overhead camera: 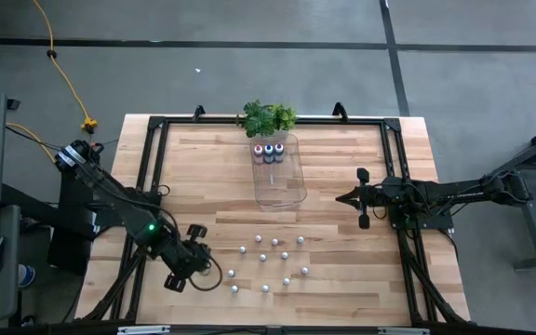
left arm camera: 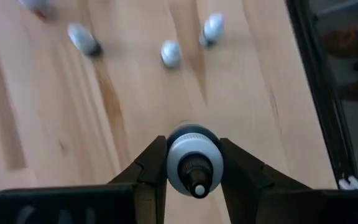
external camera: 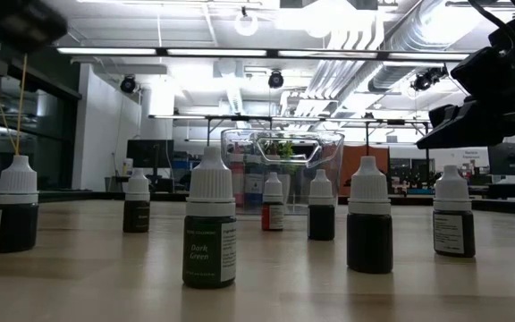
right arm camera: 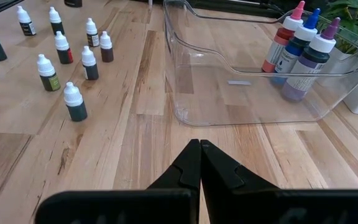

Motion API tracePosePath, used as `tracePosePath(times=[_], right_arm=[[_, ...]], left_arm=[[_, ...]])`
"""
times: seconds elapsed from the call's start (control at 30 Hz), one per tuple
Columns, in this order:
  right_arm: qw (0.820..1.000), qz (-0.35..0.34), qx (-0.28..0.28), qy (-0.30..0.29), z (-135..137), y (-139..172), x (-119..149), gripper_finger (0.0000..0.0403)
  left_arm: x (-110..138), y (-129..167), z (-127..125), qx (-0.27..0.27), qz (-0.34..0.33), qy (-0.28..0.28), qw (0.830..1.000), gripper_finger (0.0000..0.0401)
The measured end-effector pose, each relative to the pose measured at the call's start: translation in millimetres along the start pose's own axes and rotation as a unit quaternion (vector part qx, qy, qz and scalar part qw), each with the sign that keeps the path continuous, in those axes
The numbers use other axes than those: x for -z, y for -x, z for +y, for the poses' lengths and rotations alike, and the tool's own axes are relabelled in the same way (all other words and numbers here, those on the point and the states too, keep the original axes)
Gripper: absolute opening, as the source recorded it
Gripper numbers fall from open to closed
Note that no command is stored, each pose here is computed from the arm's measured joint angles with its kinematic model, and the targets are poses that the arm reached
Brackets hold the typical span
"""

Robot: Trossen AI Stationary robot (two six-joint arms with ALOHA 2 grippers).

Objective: Pick & Place food coloring
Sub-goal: Put the large black food coloring bottle into the transparent bin

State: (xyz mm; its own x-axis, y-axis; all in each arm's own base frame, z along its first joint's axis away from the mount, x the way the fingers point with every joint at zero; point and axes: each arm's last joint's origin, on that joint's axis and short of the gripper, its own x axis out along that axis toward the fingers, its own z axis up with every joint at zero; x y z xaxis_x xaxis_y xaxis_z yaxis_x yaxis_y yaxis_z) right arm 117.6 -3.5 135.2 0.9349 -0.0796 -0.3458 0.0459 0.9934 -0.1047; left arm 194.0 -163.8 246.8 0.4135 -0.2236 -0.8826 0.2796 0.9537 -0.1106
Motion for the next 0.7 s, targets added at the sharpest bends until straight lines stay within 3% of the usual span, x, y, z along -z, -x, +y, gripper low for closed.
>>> tracePosePath(times=[0.33,0.7], right_arm=[[1.0,0.0,0.0,0.0,0,0,0,0.0],[1.0,0.0,0.0,0.0,0,0,0,0.0]], left_arm=[[-33,40,22,-0.037,-0.049,0.007,0.998,0.0097],[-66,71,77,-0.085,-0.107,0.098,0.986,0.0097]])
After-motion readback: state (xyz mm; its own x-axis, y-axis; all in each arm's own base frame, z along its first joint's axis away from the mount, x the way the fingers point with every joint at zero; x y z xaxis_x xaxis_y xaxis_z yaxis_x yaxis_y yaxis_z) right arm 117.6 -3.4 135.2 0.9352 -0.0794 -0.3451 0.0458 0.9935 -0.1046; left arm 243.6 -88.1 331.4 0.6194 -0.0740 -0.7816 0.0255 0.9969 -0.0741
